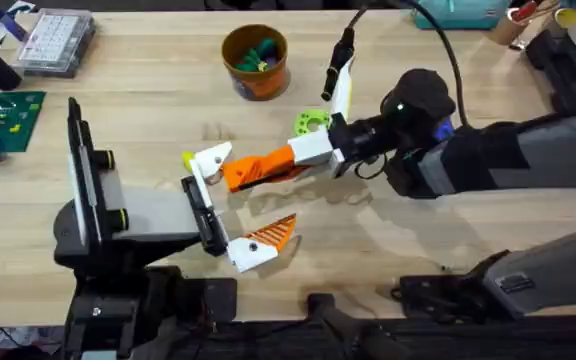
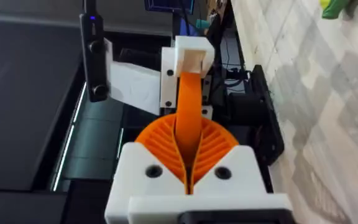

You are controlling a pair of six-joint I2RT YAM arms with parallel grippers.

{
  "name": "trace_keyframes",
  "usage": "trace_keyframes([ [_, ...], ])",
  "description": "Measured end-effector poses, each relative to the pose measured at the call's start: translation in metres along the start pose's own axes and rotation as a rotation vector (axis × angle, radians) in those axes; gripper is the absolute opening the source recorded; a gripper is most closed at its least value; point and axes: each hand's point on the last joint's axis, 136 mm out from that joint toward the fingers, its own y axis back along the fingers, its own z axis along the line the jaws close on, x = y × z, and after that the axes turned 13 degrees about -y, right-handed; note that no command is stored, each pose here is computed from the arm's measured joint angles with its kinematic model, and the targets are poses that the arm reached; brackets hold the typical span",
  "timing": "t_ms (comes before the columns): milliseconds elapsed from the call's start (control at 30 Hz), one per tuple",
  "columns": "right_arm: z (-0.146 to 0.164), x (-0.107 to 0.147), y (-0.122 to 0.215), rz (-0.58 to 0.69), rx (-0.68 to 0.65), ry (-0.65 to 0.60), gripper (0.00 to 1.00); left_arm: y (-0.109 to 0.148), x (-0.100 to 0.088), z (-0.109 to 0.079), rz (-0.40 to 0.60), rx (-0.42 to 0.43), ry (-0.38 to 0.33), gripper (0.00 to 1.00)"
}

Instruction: Pick up the gripper from the table and insert it into the empty holder that is missing its gripper. Then pick up a screw, insert it into the mounting hole, and use the screwdriver to tighten it. Finally, clean up the table by picking up the vegetable and placing it into the bucket.

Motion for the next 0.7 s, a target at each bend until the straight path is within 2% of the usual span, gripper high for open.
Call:
trace_keyframes([
  [700,0.0008,-0.0007,0.0003,-0.005,-0.001,0.004,0.020,0.0000,0.0000,0.0001,0.000,-0.001,0.000,0.988],
])
